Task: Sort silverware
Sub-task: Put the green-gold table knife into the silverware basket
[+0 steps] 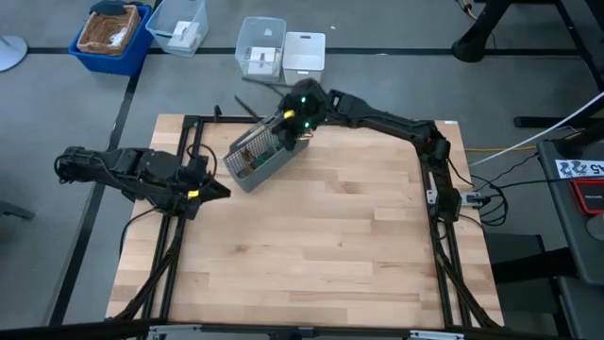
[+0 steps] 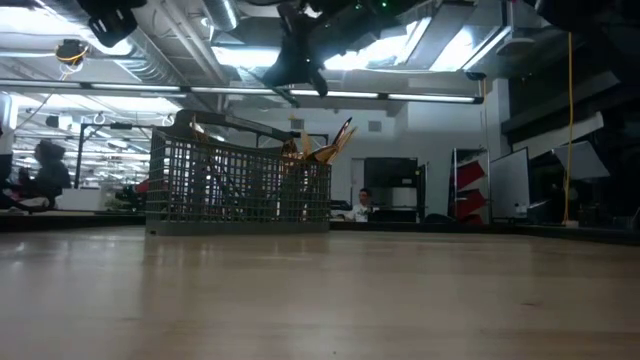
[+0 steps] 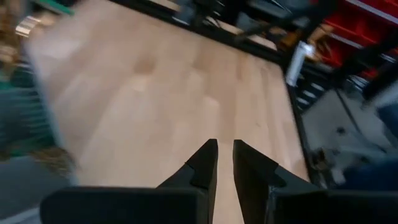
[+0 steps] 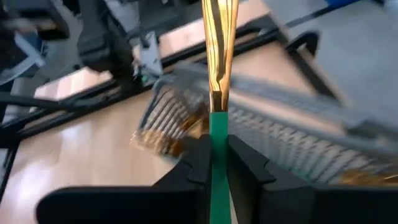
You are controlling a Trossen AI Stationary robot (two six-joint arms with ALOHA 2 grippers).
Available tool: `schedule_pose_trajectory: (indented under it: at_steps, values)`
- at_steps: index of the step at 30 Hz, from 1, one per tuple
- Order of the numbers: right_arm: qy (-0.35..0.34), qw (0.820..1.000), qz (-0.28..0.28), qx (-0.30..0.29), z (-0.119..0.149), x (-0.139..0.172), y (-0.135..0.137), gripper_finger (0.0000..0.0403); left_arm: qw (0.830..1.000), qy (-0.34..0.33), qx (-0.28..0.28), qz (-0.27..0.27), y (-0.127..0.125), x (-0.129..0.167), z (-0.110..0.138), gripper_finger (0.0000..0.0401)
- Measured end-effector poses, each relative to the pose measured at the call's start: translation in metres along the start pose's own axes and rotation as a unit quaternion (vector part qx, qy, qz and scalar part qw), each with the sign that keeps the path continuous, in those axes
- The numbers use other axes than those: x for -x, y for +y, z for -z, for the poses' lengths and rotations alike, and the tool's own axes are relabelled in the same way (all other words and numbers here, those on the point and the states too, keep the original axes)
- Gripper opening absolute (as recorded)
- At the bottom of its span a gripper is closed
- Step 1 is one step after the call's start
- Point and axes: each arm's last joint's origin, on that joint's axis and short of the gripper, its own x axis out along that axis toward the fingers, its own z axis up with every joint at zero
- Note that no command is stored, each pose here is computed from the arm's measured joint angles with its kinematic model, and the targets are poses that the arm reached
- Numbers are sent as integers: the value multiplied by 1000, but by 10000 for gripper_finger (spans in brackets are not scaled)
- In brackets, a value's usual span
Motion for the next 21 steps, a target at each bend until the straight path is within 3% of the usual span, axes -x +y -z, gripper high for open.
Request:
schedule_pose_trajectory:
  at_steps: [5, 11, 21]
  values:
    - [-26, 999, 17, 7, -13, 14, -18, 40, 997, -34, 12, -72, 4, -5, -5, 40]
    - [-37, 999, 38, 6, -19, 25, -40, 40, 978, -108, 3, -178, 7, -23, -21, 40]
    - [-16, 995, 66, 76, -16, 36, -65, 40, 955, -175, -14, -239, 20, -77, -51, 40]
